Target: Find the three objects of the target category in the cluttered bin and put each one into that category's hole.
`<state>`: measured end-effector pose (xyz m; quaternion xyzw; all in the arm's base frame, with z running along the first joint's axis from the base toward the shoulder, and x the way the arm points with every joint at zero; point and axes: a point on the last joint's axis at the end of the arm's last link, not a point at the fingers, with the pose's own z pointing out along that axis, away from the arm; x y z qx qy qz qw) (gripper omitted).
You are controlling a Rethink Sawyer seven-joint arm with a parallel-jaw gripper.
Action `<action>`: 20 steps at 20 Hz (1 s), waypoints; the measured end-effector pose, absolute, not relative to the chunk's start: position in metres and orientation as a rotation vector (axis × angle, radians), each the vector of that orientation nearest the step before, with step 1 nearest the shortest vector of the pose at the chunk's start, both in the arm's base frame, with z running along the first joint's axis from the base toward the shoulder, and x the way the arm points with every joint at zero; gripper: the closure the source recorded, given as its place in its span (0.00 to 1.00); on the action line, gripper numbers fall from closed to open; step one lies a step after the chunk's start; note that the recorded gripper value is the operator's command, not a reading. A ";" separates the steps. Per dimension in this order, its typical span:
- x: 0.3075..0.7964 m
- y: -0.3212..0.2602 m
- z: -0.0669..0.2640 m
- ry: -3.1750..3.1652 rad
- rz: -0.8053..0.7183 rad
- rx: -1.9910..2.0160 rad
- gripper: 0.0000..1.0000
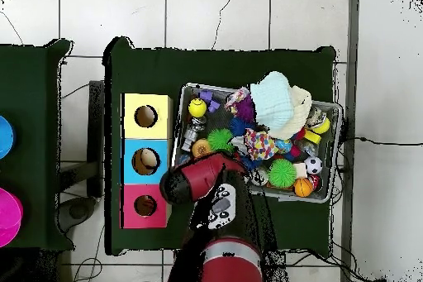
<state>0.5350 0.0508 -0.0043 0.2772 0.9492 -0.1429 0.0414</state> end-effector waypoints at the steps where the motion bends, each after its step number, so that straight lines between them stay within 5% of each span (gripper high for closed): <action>1: 0.543 0.048 0.007 2.890 -0.426 0.879 1.00; 13: 0.602 0.041 0.109 2.795 -0.272 1.222 1.00; 20: 0.609 0.084 0.154 2.831 -0.121 1.414 1.00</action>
